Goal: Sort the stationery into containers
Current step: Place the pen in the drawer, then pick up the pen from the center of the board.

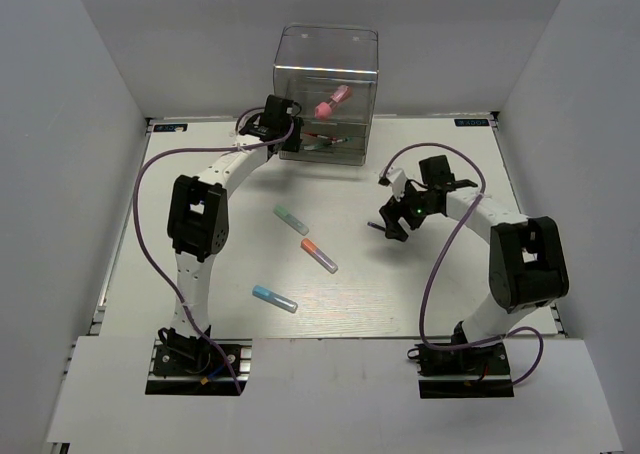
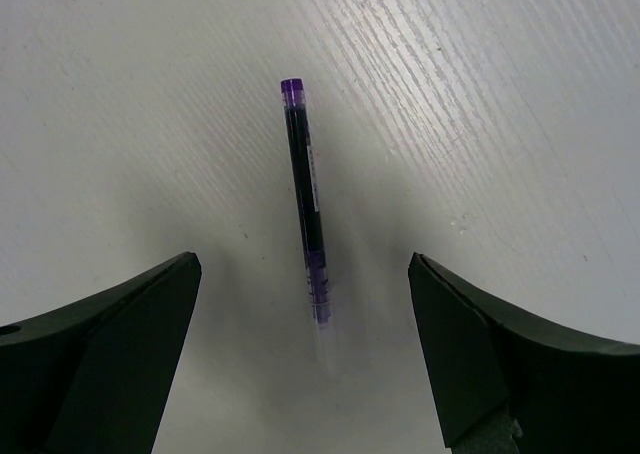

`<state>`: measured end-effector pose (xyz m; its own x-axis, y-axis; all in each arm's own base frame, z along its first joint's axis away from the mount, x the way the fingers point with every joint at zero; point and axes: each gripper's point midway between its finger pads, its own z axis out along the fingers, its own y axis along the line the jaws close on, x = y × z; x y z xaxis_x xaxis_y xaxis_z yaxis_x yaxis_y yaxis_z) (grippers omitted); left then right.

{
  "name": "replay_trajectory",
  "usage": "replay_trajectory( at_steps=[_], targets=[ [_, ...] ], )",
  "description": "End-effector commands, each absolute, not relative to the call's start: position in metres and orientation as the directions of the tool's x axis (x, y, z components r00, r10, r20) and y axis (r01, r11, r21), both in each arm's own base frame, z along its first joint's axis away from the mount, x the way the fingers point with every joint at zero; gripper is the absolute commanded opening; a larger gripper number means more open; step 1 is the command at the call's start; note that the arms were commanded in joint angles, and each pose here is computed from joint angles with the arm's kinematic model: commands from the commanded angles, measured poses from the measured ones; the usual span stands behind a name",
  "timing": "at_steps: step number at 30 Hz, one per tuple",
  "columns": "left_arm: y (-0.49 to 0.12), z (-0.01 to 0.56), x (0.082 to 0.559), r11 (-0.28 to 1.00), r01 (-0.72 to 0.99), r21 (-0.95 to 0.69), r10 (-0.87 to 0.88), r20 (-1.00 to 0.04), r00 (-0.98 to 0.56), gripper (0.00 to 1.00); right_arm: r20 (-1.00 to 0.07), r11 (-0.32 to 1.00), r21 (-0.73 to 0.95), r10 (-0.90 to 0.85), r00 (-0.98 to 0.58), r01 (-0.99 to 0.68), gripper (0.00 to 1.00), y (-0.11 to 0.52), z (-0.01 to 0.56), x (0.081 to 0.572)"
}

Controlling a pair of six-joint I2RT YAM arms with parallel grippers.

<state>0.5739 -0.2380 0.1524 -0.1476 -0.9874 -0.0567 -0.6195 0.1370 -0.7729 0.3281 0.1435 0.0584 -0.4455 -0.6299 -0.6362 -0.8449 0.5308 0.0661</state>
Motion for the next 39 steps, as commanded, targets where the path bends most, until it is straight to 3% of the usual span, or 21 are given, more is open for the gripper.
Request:
replay_trajectory(
  at_steps=[1,5,9,12,14,15,19,20,23,28,33,39],
  targets=[
    [-0.238,0.185,0.575,0.139,-0.571,-0.809,-0.987,-0.068,-0.144,0.54,-0.653,0.473,0.052,-0.650,-0.388,-0.879,0.90,0.151,0.065,0.335],
    [-0.241,0.217,0.575,0.206,-0.487,-0.849,-0.972,-0.123,-0.198,0.54,-0.609,0.437,0.043,-0.702,-0.370,-0.899,0.90,0.148,0.049,0.339],
    [-0.248,0.242,0.566,0.363,-0.387,-0.848,-0.914,-0.245,-0.323,0.58,-0.575,0.413,0.014,-0.742,-0.345,-0.911,0.90,0.149,0.037,0.343],
    [-0.254,0.265,0.545,0.475,-0.266,-0.839,-0.838,-0.338,-0.428,0.63,-0.549,0.395,-0.009,-0.770,-0.326,-0.919,0.85,0.148,0.027,0.344],
    [-0.254,0.248,0.525,0.545,-0.230,-0.806,-0.778,-0.385,-0.496,0.68,-0.531,0.387,-0.014,-0.784,-0.321,-0.922,0.77,0.146,0.020,0.339],
    [-0.246,0.230,0.516,0.560,-0.239,-0.793,-0.768,-0.388,-0.510,0.73,-0.528,0.376,-0.023,-0.791,-0.308,-0.927,0.73,0.147,0.019,0.338],
    [-0.234,0.231,0.477,0.590,-0.181,-0.787,-0.734,-0.428,-0.528,0.88,-0.500,0.343,-0.035,-0.820,-0.280,-0.939,0.40,0.145,0.011,0.327],
    [-0.228,0.241,0.468,0.595,-0.165,-0.787,-0.732,-0.445,-0.516,0.88,-0.490,0.333,-0.029,-0.826,-0.277,-0.943,0.23,0.143,0.007,0.321],
    [-0.220,0.223,0.450,0.639,-0.171,-0.750,-0.697,-0.471,-0.541,0.89,-0.479,0.309,-0.045,-0.841,-0.251,-0.950,0.00,0.140,0.004,0.314],
    [-0.204,0.189,0.413,0.689,-0.211,-0.694,-0.657,-0.473,-0.588,0.89,-0.539,0.232,-0.052,-0.825,-0.168,-0.971,0.00,0.156,0.027,0.320],
    [-0.189,0.141,0.376,0.717,-0.305,-0.627,-0.640,-0.419,-0.644,0.89,-0.670,0.148,-0.191,-0.742,0.018,-0.970,0.00,0.200,0.103,0.370],
    [-0.179,0.114,0.351,0.733,-0.344,-0.587,-0.630,-0.393,-0.670,0.89,-0.708,0.127,-0.351,-0.685,0.175,-0.928,0.00,0.247,0.164,0.427]
  ],
)
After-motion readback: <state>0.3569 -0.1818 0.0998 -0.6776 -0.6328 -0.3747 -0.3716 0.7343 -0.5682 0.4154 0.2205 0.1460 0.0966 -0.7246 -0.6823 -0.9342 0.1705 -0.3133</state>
